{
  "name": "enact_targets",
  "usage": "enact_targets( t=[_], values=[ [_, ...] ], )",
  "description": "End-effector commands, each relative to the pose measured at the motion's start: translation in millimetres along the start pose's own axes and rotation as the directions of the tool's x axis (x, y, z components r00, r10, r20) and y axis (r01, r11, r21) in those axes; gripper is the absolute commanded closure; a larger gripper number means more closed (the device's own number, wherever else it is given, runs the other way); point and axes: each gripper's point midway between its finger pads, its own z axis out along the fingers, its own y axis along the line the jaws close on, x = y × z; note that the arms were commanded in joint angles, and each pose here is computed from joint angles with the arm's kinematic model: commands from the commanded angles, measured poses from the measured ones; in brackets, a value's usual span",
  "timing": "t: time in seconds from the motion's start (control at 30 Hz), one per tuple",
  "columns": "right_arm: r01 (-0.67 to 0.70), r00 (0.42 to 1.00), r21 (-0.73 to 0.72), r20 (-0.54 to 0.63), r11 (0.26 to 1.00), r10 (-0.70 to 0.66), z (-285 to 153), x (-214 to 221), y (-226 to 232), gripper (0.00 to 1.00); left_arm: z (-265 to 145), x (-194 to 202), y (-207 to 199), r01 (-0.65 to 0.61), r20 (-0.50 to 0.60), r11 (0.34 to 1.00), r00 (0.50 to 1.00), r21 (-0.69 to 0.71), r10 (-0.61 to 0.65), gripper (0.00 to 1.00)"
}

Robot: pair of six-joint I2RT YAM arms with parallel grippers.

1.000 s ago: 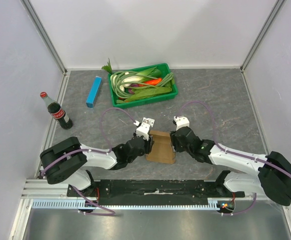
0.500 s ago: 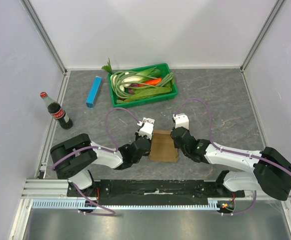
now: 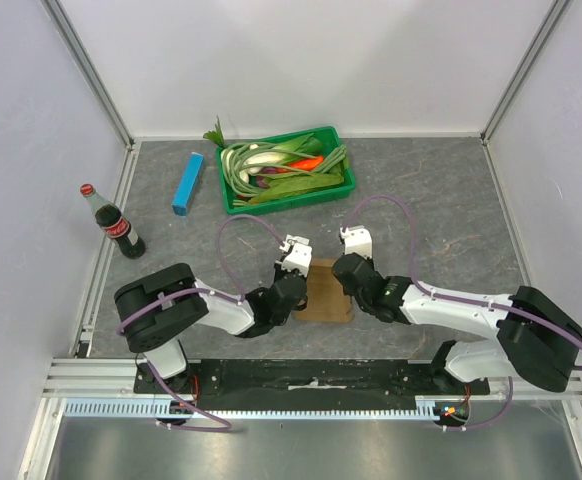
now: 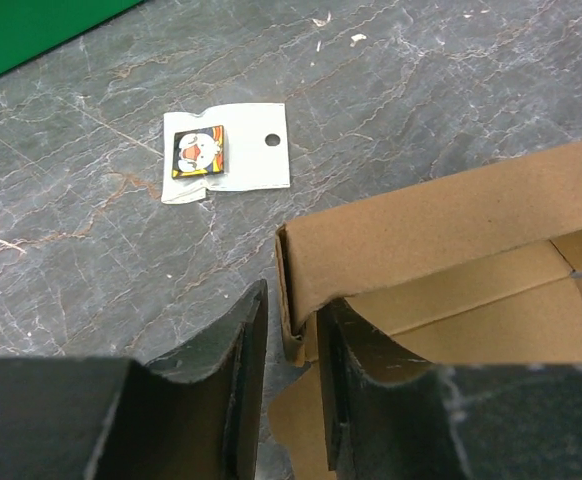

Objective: Fold the paper box

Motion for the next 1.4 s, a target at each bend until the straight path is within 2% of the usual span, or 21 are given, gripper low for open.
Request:
enact_targets(
  t=[0.0, 0.23, 0.3, 0.37, 0.43, 0.63, 0.77, 0.93, 1.0, 1.13, 1.37],
  values=[
    [-0.045, 0.998, 0.024, 0.041, 0.999, 0.044, -2, -18, 5, 0.91, 5, -21, 3, 0.007, 0.070, 0.998, 0.998, -0.060, -0.003, 0.66],
    [-0.022, 0.999, 0.046, 0.027, 0.999, 0.021, -2, -17, 5, 0.90, -4, -19, 11, 0.033, 0.076, 0.998, 0.997, -0.058, -0.028, 0.54],
    [-0.022, 0.999, 0.041, 0.029, 0.999, 0.021, -2, -18, 7, 0.88, -10, -26, 12, 0.056, 0.092, 0.998, 0.994, -0.041, -0.052, 0.53],
    [-0.022, 0.999, 0.039, 0.025, 0.999, 0.021, -2, -16, 8, 0.81, -15, -27, 13, 0.072, 0.100, 0.997, 0.993, -0.015, -0.071, 0.53],
    [-0.026, 0.999, 0.035, 0.026, 0.999, 0.025, -2, -17, 9, 0.75, -17, -27, 13, 0.077, 0.101, 0.997, 0.992, -0.009, -0.076, 0.55],
    [-0.022, 1.000, 0.022, 0.016, 1.000, 0.022, 0, -14, 13, 0.73, -12, -30, 8, 0.057, 0.101, 0.998, 0.993, -0.008, -0.056, 0.67],
    [-0.019, 1.000, 0.016, 0.011, 1.000, 0.019, 3, -11, 17, 0.73, -11, -23, 7, 0.048, 0.084, 0.999, 0.995, 0.000, -0.048, 0.66],
    [-0.013, 1.000, 0.026, 0.010, 1.000, 0.013, 8, -12, 19, 0.75, -18, -15, 8, 0.063, 0.063, 0.997, 0.996, 0.033, -0.065, 0.55],
    [-0.011, 1.000, 0.038, 0.011, 0.999, 0.010, 10, -10, 17, 0.76, -21, -10, 11, 0.069, 0.051, 0.997, 0.996, 0.029, -0.071, 0.55],
    [-0.020, 0.999, 0.044, 0.026, 0.999, 0.019, 10, -13, 17, 0.78, -20, -10, 12, 0.060, 0.047, 0.998, 0.997, 0.014, -0.061, 0.63],
    [-0.012, 0.999, 0.061, 0.039, 0.998, 0.009, 13, -18, 17, 0.78, -12, -14, 14, 0.042, 0.045, 0.998, 0.998, -0.044, -0.040, 0.67]
  ],
)
